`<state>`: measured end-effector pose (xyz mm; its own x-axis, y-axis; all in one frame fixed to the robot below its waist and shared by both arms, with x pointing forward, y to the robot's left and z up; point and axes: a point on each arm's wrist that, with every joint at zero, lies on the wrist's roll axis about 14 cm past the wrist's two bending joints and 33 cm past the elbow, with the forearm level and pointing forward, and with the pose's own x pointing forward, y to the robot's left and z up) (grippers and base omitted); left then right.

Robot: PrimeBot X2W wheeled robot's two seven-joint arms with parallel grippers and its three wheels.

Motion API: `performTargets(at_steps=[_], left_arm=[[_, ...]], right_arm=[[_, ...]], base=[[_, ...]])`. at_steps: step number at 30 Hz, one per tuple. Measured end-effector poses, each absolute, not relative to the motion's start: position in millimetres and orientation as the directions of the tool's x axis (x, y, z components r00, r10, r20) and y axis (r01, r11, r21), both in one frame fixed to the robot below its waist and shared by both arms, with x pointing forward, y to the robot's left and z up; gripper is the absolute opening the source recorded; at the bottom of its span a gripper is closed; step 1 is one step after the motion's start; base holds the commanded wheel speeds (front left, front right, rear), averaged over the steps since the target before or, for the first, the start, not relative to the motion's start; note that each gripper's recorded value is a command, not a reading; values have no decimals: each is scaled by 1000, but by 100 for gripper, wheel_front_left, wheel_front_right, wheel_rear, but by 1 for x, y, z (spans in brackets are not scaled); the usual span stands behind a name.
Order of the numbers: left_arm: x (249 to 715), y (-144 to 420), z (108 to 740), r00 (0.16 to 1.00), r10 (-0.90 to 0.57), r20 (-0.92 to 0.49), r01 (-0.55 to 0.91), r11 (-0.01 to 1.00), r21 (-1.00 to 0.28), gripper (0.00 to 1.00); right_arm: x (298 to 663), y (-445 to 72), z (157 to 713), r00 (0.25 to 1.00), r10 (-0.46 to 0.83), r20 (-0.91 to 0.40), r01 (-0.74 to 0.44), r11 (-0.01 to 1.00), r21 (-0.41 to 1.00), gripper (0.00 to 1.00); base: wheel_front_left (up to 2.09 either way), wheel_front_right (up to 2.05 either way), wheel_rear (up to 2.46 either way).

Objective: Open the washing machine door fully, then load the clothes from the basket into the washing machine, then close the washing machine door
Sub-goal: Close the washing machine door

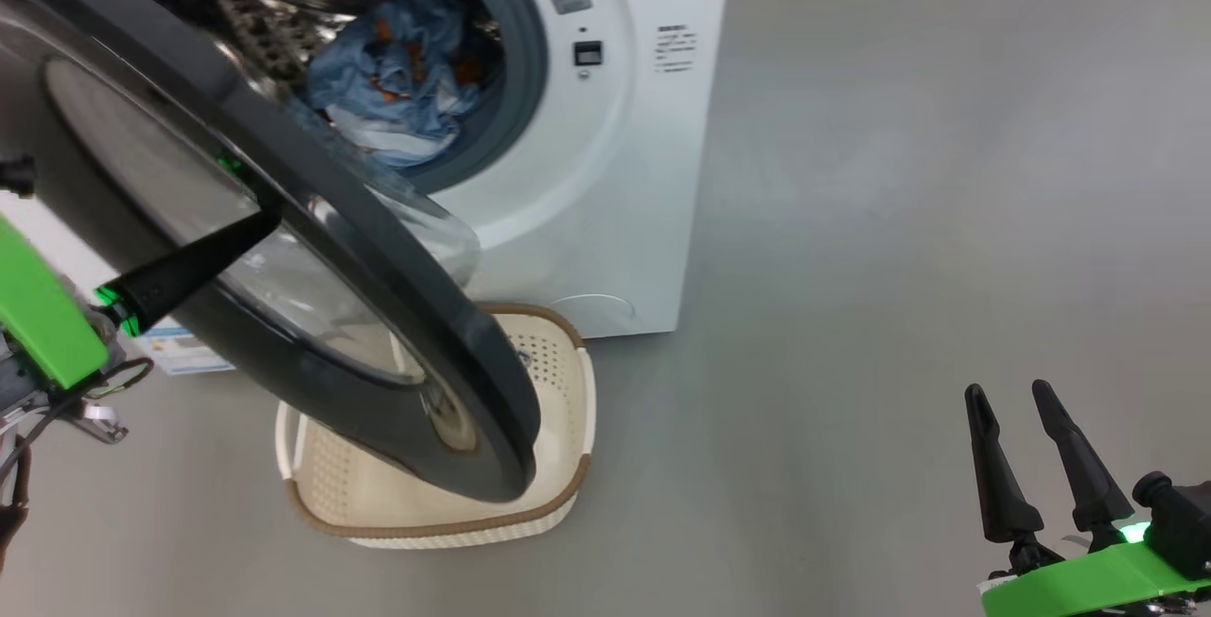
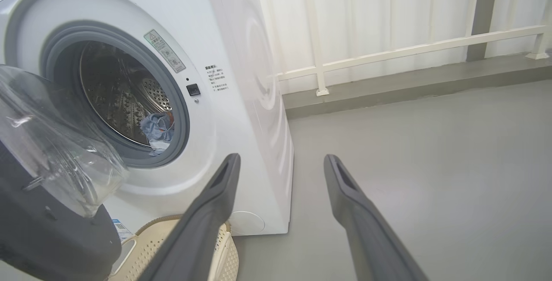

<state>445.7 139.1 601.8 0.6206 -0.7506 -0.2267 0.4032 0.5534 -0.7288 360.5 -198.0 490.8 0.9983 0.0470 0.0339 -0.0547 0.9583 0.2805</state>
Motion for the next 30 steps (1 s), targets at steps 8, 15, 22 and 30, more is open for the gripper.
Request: performTargets(at_steps=[8,15,22,30], left_arm=[[456,115,596,580,-783,-224,427,527,-735,0],[452,120,596,601,-772,-205,417,522,-744,0],[429,133,565,629,-741,-237,334,532,-778,0],[404,149,536,684,-685,-251,240,536,-809,0]], right_arm=[[351,-218,489,999,-26,27,18,958,286,100],[353,-213,490,999,-19,32,9,955,296,100],[359,-203,492,999,11,41,-23,954,300,100],[363,-196,496,998,38,52,-52,953,298,100]], base=[[0,0,0],[0,0,0],[0,0,0],[0,0,0]])
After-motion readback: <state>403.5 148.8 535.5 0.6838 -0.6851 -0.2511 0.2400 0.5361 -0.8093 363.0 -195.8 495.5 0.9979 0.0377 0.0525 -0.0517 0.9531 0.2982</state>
